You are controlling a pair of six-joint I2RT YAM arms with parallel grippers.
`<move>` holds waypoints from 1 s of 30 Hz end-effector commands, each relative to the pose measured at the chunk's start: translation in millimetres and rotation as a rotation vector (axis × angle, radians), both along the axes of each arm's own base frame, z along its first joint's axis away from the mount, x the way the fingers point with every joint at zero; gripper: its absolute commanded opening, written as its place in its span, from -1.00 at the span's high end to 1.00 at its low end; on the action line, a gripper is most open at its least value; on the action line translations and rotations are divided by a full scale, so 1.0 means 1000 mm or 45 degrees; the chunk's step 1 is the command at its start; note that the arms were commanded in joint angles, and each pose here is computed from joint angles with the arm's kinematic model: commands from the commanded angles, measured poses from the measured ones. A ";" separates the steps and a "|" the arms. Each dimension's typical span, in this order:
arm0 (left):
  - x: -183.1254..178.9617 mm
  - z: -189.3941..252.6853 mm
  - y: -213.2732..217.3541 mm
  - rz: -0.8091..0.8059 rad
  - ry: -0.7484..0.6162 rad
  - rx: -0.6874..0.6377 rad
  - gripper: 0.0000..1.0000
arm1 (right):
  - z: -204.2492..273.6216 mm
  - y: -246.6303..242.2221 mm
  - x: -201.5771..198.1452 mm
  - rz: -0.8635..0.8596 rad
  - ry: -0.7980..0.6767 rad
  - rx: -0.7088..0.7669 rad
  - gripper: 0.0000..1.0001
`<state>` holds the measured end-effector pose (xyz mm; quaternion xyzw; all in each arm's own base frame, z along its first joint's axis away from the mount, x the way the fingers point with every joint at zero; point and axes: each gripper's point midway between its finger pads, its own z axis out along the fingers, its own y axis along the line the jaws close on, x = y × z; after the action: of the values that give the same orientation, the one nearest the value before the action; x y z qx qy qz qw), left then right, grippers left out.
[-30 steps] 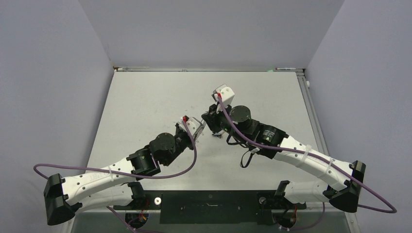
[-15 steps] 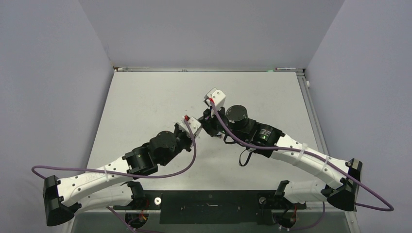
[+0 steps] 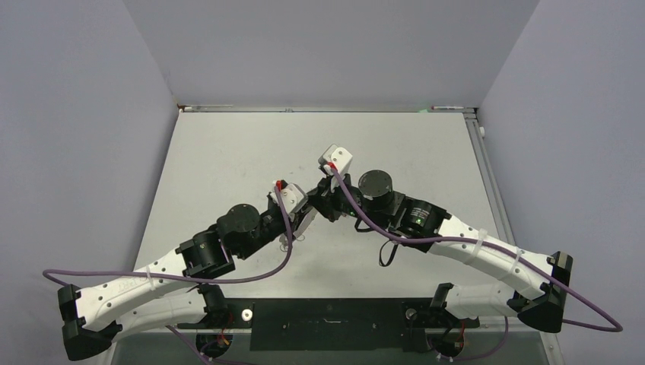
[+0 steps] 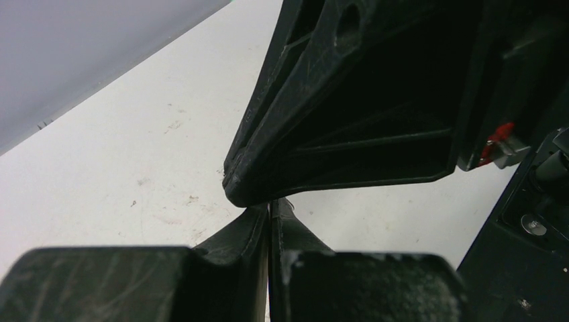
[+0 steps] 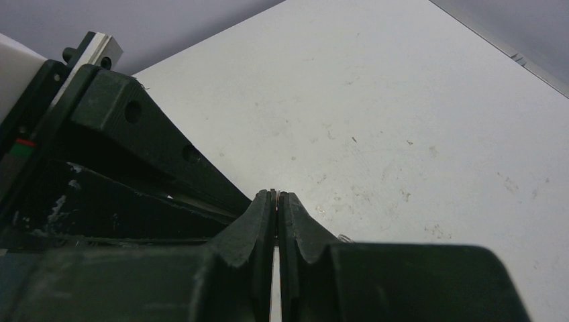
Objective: Put the keys on the keyring
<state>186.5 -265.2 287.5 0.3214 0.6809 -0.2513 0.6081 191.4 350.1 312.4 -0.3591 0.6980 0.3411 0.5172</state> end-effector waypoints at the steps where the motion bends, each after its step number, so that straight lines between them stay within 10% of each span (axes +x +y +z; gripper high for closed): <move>1: -0.009 0.064 -0.008 -0.087 -0.108 -0.238 1.00 | 0.009 -0.004 0.007 -0.100 0.001 0.066 0.90; 14: -0.007 0.083 0.002 -0.010 -0.045 -0.450 0.98 | 0.019 -0.018 -0.008 -0.073 -0.089 0.414 0.90; 22: -0.030 0.104 0.011 -0.133 -0.066 -0.495 -0.19 | 0.036 -0.031 -0.028 0.057 -0.177 0.643 0.90; 30: -0.063 0.123 0.020 -0.343 -0.106 -0.367 -0.08 | 0.067 -0.055 -0.035 0.258 -0.222 0.813 0.90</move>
<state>147.2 -249.5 381.6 0.2767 0.5997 -0.3889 0.6423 178.6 308.6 314.9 -0.2677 0.5823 0.4784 0.6004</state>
